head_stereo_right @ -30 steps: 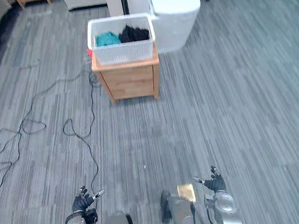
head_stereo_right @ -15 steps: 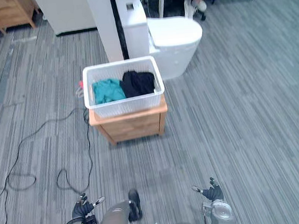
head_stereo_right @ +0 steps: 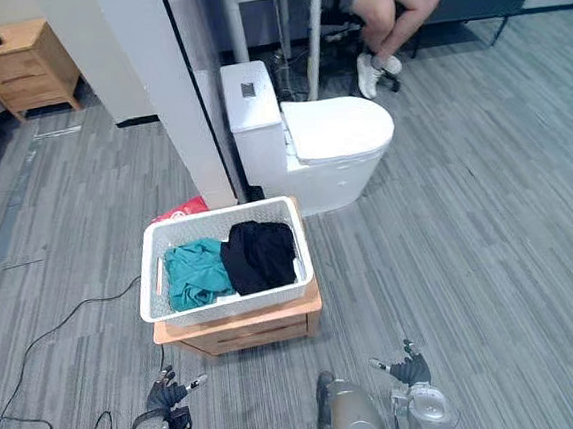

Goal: Pick up the laundry basket with both hands and put the clothes into the washing machine.

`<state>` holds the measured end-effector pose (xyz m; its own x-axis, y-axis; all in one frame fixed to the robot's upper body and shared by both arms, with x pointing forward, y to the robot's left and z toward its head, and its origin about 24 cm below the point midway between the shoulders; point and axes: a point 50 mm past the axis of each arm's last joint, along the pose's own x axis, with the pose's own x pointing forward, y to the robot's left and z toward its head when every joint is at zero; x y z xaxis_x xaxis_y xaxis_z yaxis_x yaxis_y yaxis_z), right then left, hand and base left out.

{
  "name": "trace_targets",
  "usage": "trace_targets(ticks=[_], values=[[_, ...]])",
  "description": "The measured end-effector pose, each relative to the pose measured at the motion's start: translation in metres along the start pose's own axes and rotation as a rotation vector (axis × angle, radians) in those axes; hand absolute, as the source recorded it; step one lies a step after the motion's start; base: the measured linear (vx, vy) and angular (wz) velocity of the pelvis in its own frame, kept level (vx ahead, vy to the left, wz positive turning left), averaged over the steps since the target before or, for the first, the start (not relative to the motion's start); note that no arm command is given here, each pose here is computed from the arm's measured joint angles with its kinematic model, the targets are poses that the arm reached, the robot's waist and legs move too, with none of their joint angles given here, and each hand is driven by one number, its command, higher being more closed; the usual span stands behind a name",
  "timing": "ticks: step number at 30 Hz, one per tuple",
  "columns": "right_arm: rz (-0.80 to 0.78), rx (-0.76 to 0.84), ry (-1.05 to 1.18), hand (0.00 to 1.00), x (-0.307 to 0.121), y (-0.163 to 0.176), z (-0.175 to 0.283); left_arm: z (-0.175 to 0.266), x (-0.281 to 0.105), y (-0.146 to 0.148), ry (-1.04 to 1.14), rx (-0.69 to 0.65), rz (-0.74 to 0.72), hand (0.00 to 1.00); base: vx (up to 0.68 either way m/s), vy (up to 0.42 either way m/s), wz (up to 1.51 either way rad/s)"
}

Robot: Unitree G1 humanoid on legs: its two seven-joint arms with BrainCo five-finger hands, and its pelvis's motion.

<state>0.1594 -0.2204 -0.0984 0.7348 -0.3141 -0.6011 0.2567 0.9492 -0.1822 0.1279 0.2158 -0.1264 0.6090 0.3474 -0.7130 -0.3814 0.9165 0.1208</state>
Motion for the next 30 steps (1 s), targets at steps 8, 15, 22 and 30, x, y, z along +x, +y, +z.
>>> trace_targets(ticks=[8, 15, 22, 30], values=[[-0.046, 0.044, -0.114, 0.0, -0.003, -0.009, 0.025, 0.017, 0.002, 0.02, -0.069, -0.078, 0.066, 0.0, 0.21, 0.122, -0.05], [-0.04, 0.03, -0.193, 0.0, 0.002, -0.01, 0.046, 0.04, 0.005, 0.048, -0.155, -0.031, 0.126, 0.0, 0.08, 0.086, -0.05], [0.057, -0.084, -0.303, 0.0, 0.022, 0.008, 0.09, 0.072, 0.018, 0.035, -0.222, 0.066, 0.092, 0.0, -0.01, 0.018, -0.14], [0.169, -0.191, -0.439, 0.0, 0.044, 0.057, 0.171, 0.149, 0.036, -0.001, -0.375, 0.141, 0.039, 0.0, -0.15, 0.025, -0.15]])
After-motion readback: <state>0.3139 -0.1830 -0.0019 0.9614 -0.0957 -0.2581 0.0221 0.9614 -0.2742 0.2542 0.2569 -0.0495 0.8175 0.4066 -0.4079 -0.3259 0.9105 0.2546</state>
